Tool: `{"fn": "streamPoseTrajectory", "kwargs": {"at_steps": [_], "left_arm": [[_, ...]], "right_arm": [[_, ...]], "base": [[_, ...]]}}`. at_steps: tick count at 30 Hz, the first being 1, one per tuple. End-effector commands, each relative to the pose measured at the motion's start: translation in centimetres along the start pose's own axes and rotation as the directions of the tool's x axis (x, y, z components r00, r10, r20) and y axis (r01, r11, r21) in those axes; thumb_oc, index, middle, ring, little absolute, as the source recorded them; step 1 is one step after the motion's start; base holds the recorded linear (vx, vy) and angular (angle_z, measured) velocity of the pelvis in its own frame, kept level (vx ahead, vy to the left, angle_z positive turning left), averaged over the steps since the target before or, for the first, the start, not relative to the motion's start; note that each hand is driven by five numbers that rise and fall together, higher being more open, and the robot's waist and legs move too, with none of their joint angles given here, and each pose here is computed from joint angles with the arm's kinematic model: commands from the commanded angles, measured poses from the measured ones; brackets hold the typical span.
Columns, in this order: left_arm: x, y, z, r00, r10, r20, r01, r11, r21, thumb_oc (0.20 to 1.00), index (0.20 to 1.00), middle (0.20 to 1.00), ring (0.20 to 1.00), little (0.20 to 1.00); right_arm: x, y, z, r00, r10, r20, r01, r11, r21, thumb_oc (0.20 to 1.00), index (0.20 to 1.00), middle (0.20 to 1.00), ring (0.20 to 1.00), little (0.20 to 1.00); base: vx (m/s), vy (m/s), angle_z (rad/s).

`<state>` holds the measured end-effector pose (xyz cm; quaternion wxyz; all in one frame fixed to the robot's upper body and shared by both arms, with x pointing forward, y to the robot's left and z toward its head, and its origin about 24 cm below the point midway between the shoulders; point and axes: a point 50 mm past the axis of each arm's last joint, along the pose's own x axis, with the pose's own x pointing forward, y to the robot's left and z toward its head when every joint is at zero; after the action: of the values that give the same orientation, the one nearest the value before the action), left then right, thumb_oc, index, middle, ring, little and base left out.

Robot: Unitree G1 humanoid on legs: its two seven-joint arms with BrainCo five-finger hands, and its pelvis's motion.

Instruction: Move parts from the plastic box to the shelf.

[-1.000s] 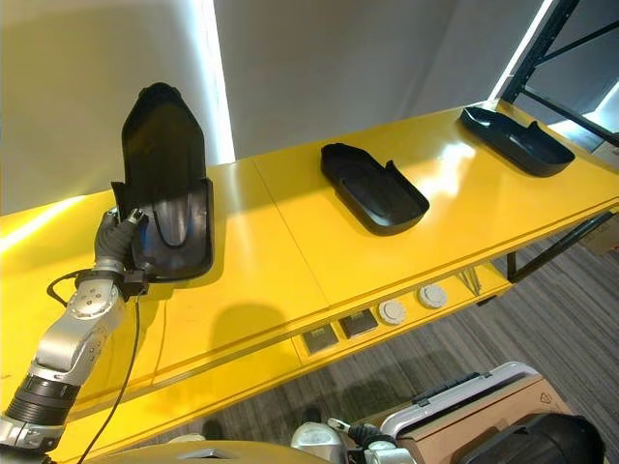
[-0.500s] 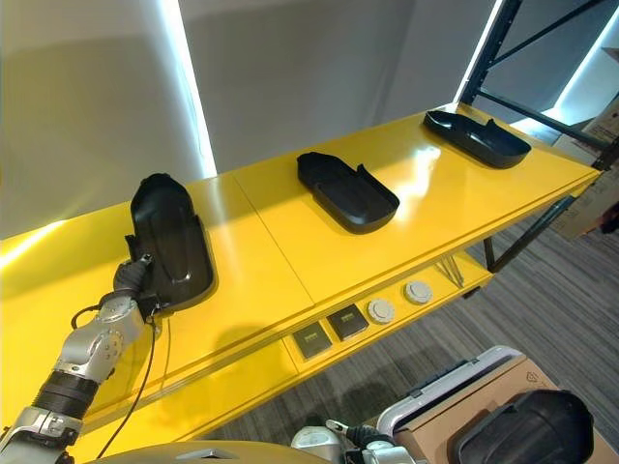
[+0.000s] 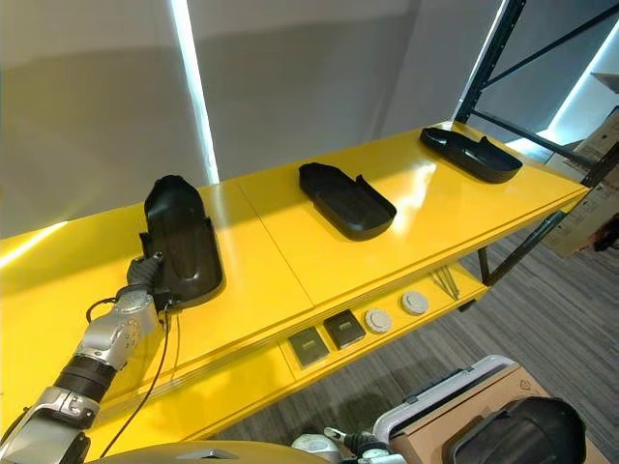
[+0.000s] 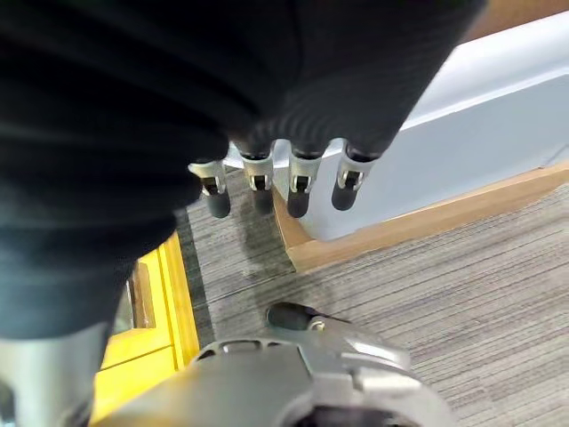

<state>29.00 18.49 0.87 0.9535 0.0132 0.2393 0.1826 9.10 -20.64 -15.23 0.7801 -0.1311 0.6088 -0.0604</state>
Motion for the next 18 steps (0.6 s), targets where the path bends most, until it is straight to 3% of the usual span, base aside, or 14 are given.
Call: {"fn": "streamPoseTrajectory", "kwargs": {"at_steps": [1, 18], "left_arm": [[0.8, -0.9, 0.1, 0.999, 0.003, -0.033, -0.001, 0.999, 0.048, 0.200, 0.200, 0.200, 0.200, 0.200], [0.8, -2.1, -4.6, 0.978, 0.060, -0.202, -0.014, 0.975, 0.223, 0.200, 0.200, 0.200, 0.200, 0.200]], "right_arm": [[-0.3, 2.6, 0.9, 0.998, 0.062, 0.013, -0.062, 0.998, -0.020, 1.000, 1.000, 1.000, 1.000, 1.000], [0.1, 2.6, 1.0, 0.998, 0.058, 0.009, -0.058, 0.998, -0.037, 1.000, 1.000, 1.000, 1.000, 1.000]], "base": [[0.00, 0.000, 0.00], [0.00, 0.000, 0.00]]}}
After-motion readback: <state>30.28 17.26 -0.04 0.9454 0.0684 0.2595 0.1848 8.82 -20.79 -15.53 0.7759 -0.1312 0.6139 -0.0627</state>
